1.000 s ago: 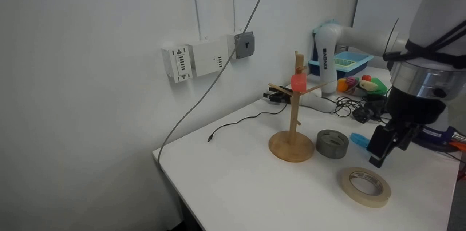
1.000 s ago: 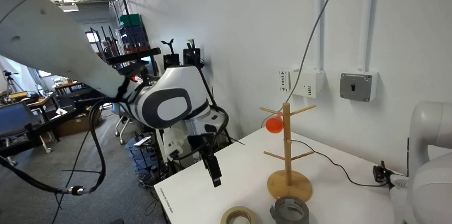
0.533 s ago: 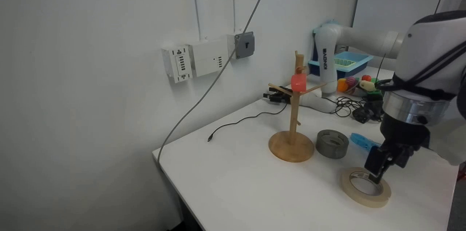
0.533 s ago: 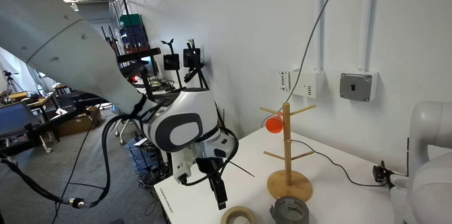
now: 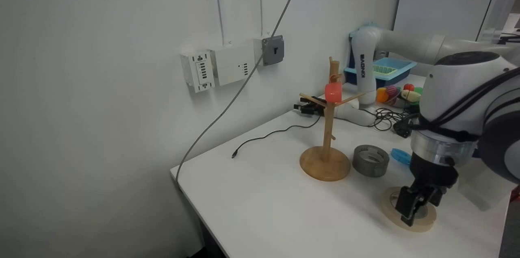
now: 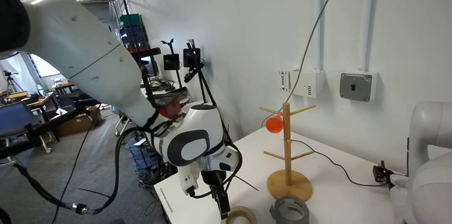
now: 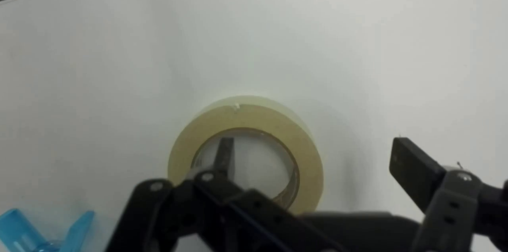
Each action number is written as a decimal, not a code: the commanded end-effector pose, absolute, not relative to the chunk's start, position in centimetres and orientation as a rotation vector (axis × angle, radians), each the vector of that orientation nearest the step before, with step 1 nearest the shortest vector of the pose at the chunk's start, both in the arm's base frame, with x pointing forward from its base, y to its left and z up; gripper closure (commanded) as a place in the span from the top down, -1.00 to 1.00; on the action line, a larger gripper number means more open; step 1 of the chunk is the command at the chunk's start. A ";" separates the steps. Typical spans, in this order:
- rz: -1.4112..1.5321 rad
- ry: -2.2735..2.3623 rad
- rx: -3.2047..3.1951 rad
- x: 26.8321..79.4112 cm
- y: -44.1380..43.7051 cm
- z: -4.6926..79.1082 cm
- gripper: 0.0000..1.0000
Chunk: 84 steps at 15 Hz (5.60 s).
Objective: Hang the white masking tape on the wooden stand
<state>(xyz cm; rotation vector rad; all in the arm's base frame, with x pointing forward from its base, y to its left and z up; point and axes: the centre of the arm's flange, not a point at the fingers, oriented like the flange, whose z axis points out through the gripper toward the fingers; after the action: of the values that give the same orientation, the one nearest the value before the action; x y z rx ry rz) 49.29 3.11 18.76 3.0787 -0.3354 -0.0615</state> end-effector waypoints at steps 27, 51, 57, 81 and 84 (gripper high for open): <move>-0.027 -0.360 3.057 54.7 2.2 14.7 -0.91; 0.070 0.137 2.996 52.6 9.0 28.5 -0.88; 0.275 0.360 2.891 55.0 11.9 27.4 -0.88; 0.554 0.663 2.627 61.7 12.3 22.6 -0.88; 0.553 0.666 2.625 62.5 13.0 21.9 -0.88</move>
<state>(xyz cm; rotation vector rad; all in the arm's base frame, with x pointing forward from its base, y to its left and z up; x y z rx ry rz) 60.90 12.09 22.85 2.6414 0.6681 0.5143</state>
